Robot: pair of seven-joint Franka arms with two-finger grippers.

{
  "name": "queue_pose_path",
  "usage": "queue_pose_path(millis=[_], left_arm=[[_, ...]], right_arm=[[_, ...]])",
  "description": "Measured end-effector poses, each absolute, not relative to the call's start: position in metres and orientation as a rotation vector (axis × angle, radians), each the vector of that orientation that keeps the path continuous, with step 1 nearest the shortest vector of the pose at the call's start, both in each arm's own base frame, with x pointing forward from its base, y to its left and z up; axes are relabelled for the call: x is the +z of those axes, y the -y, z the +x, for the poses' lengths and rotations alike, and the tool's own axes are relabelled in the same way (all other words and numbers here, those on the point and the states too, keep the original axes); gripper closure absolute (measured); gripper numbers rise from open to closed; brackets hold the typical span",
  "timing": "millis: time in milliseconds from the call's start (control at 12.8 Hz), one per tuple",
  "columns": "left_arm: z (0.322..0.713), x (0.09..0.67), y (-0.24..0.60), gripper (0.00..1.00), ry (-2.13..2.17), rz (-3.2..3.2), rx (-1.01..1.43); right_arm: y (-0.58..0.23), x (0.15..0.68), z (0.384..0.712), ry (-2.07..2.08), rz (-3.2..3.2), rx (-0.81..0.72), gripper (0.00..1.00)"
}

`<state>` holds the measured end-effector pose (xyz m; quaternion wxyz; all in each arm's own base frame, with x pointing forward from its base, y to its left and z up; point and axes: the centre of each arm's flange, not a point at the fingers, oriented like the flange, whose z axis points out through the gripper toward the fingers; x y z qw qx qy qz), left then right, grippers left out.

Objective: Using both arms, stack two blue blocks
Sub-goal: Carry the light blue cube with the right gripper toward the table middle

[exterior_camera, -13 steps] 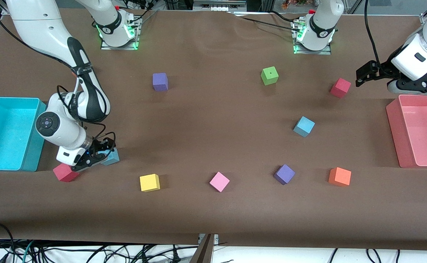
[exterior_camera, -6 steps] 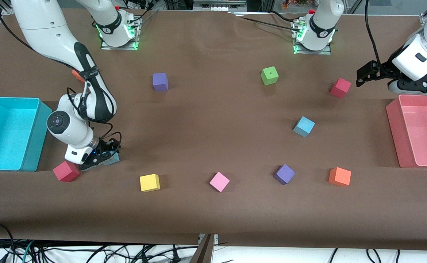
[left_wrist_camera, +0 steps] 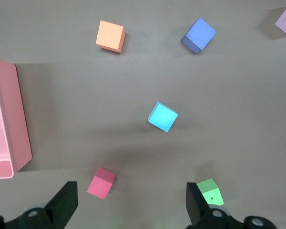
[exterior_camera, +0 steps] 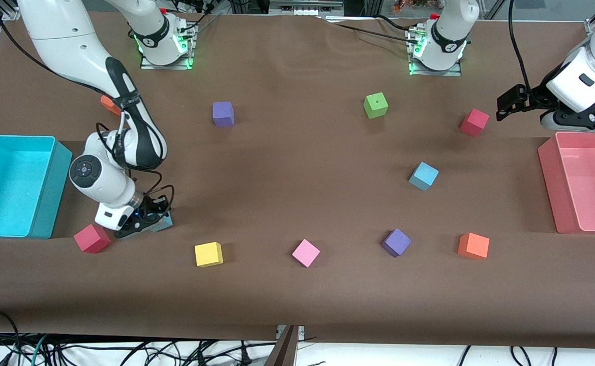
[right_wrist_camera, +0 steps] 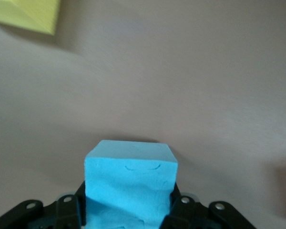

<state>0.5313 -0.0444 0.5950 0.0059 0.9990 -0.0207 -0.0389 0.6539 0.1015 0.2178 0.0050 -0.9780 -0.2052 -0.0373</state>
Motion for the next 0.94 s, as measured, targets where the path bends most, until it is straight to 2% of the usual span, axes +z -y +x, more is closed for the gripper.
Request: queue_pose_path(millis=[234, 391, 625, 938], left_arm=[[0.531, 0.595, 0.044, 0.00, 0.065, 3.127, -0.122], [0.531, 0.595, 0.044, 0.00, 0.064, 3.127, -0.122], [0.532, 0.595, 0.043, 0.00, 0.059, 3.127, -0.122], [0.532, 0.595, 0.041, 0.00, 0.054, 3.127, -0.122]], right_arm=[[-0.172, 0.260, 0.659, 0.475, -3.066, -0.056, 0.40], [-0.237, 0.285, 0.650, 0.363, -3.072, -0.044, 0.40], [-0.344, 0.305, 0.612, 0.191, -3.072, -0.048, 0.40], [-0.457, 0.285, 0.558, -0.040, -3.071, -0.029, 0.41]])
